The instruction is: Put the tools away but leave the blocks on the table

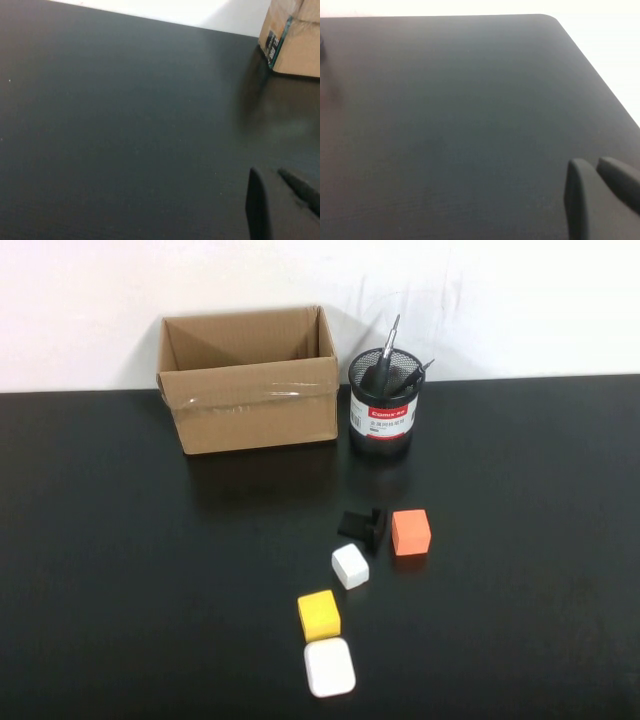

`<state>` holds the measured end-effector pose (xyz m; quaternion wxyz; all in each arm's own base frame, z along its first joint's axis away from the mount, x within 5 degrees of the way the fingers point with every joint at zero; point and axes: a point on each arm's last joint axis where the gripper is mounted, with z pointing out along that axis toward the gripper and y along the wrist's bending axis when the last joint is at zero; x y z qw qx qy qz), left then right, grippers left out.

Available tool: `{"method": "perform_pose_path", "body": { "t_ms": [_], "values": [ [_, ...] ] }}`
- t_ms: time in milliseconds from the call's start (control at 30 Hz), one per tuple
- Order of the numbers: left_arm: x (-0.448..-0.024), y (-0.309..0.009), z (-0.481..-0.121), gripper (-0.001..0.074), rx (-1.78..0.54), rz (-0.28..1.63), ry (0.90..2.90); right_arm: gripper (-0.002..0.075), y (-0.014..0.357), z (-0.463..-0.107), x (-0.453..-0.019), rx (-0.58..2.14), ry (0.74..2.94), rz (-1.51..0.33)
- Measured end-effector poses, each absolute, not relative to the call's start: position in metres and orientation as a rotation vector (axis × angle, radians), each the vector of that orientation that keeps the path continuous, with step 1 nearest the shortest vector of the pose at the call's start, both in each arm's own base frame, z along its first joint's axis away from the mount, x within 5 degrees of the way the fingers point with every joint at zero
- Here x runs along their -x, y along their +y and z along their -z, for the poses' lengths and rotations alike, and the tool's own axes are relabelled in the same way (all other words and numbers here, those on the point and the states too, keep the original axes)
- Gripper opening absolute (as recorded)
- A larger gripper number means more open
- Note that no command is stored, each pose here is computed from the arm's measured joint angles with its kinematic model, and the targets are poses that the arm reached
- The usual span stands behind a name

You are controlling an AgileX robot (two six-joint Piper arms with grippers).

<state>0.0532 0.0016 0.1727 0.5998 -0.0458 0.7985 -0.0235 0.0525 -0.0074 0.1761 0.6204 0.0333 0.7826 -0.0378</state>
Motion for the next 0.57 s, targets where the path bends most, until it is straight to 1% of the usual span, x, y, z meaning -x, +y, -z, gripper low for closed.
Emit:
{"method": "perform_pose_path", "body": {
  "t_ms": [200, 367, 567],
  "values": [
    [-0.0532, 0.0016, -0.1727, -0.0003, 0.093, 0.047, 1.852, -0.0006, -0.0074, -0.1761, -0.0525, -0.076, 1.799, 0.087],
    [-0.0532, -0.0016, -0.1727, -0.0003, 0.033, 0.089, 1.855, -0.0006, -0.0074, -0.1761, -0.0525, -0.076, 1.799, 0.087],
    [-0.0531, -0.0021, -0.1727, -0.0003, 0.024, 0.095, 1.855, -0.0006, -0.0074, -0.1761, -0.0525, -0.076, 1.799, 0.087]
  ]
}}
